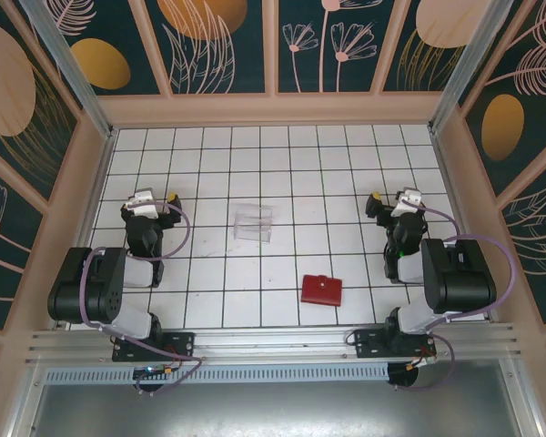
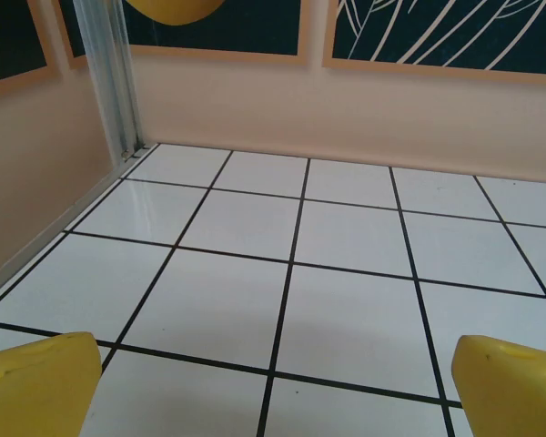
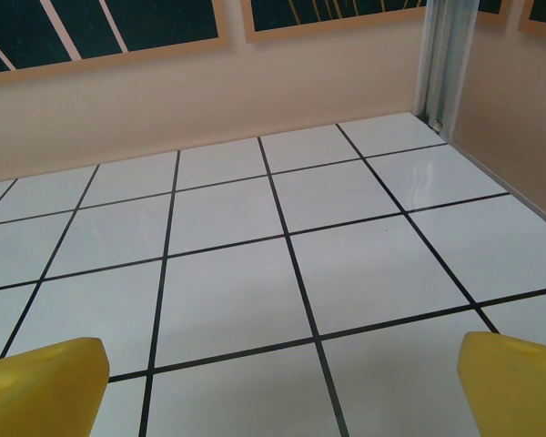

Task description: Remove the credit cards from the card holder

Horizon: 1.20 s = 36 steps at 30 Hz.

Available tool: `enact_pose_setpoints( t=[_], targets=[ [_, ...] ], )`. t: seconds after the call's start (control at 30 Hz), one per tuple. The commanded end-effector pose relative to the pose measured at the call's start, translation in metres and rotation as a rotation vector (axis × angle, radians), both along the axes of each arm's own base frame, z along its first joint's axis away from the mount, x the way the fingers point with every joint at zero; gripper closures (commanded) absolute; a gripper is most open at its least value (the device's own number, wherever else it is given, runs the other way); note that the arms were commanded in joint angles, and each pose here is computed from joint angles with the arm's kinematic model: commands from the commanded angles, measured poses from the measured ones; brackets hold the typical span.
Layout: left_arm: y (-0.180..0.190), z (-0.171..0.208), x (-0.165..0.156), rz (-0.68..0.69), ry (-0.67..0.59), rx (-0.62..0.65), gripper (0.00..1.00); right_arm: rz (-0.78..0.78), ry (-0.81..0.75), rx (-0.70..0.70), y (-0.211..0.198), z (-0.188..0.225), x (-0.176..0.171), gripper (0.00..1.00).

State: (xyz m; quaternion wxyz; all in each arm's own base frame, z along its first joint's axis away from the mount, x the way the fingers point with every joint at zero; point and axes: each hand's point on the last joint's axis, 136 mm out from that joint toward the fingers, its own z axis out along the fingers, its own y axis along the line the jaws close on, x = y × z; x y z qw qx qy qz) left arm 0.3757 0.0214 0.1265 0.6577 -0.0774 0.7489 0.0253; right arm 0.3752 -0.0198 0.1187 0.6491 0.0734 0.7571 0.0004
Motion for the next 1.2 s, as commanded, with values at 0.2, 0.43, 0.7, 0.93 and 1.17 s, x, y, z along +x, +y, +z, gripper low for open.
enact_pose_setpoints(
  t=[0.2,0.43,0.7,0.93,1.17],
  targets=[
    [-0.0011,0.0095,0.0012,-0.014,-0.039,0.009,0.01,-0.017,-0.030,0.012,-0.0013,0.0045,-0.0018,0.01],
    [-0.0011,0.0091,0.0012,-0.014,-0.038,0.008,0.01,-0.017,-0.030,0.012,-0.0011,0.0046,-0.0018,0.01],
    [-0.0013,0.0088,0.0010,-0.014,-0.037,0.008,0.01,-0.016,-0.030,0.012,-0.0009,0.0045,-0.0016,0.01],
    [-0.0011,0.0089,0.0015,-0.014,-0.037,0.007,0.01,-0.016,-0.029,0.012,-0.0012,0.0046,-0.0015,0.01],
    [0.0019,0.0178,0.0082,0.010,0.002,0.007,0.02,-0.027,-0.002,0.001,-0.0008,0.0122,0.0041,0.01]
  ],
)
